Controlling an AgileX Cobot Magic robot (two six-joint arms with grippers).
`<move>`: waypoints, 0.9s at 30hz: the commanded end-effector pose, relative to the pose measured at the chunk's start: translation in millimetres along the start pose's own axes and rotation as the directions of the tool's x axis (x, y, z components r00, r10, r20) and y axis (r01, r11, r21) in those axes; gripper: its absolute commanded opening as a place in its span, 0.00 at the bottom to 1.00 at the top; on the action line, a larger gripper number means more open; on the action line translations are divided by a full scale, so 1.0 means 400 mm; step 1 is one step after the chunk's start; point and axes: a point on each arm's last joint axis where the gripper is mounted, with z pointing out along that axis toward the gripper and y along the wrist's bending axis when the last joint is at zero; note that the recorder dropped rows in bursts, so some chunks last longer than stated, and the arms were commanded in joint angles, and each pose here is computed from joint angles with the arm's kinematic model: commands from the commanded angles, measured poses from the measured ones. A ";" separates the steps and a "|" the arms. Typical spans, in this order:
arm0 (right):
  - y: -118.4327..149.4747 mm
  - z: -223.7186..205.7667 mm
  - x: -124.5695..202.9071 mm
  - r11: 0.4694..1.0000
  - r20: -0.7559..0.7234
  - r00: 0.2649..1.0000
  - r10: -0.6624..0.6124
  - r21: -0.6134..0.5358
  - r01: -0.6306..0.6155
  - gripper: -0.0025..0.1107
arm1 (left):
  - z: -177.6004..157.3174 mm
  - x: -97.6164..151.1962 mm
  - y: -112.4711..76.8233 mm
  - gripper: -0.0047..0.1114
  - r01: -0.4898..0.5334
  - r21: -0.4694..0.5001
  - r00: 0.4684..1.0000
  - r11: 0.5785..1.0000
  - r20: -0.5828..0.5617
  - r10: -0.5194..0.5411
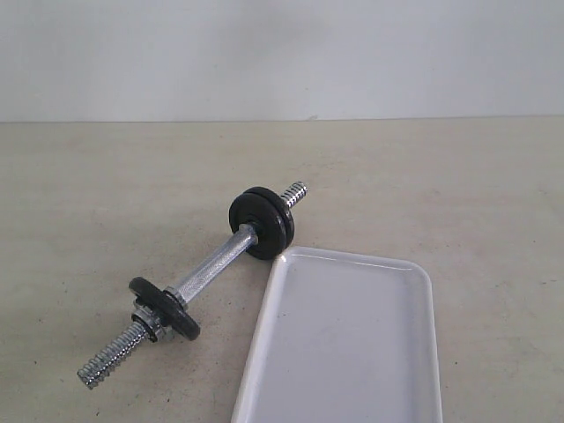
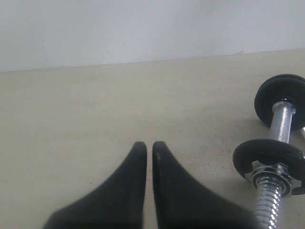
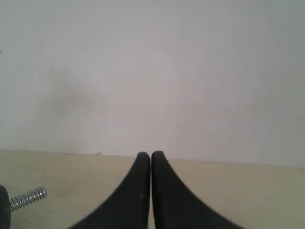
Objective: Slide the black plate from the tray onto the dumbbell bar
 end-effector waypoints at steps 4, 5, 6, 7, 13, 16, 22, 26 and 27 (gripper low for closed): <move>0.001 0.007 0.067 0.999 0.017 0.999 0.038 0.008 -0.038 0.02 | -0.001 -0.001 0.000 0.08 -0.001 -0.001 1.000 1.000 0.007 0.001; 0.002 0.007 0.070 1.000 0.002 1.000 0.014 0.007 -0.014 0.02 | -0.001 -0.001 0.000 0.08 -0.001 -0.001 1.000 1.000 0.007 0.001; 0.002 0.007 0.075 1.000 -0.021 1.000 -0.006 0.005 0.006 0.02 | -0.001 -0.001 0.000 0.08 -0.001 -0.001 1.000 1.000 0.007 0.001; 0.003 0.007 0.085 1.000 -0.065 0.998 -0.022 0.000 0.022 0.02 | -0.001 -0.001 0.000 0.08 -0.001 -0.001 1.000 1.000 0.007 0.001; 0.007 -0.003 0.138 0.996 -0.294 0.952 -0.083 -0.041 0.074 0.02 | -0.001 -0.001 0.000 0.08 -0.001 -0.001 1.000 1.000 0.005 0.001; 0.008 -0.007 0.150 0.995 -0.346 0.934 -0.095 -0.052 0.082 0.02 | -0.001 -0.001 0.000 0.08 -0.001 -0.001 1.000 1.000 0.005 0.001; 0.008 -0.009 0.154 0.995 -0.363 0.927 -0.096 -0.054 0.082 0.02 | -0.001 -0.001 0.000 0.08 -0.001 -0.001 1.000 1.000 0.005 0.001; 0.008 -0.010 0.158 0.995 -0.379 0.920 -0.094 -0.056 0.079 0.02 | -0.001 -0.001 0.000 0.08 -0.001 -0.001 1.000 1.000 0.008 0.001; 0.008 -0.010 0.158 0.995 -0.379 0.920 -0.094 -0.056 0.079 0.02 | -0.001 -0.001 0.000 0.08 -0.001 -0.001 1.000 1.000 0.006 0.001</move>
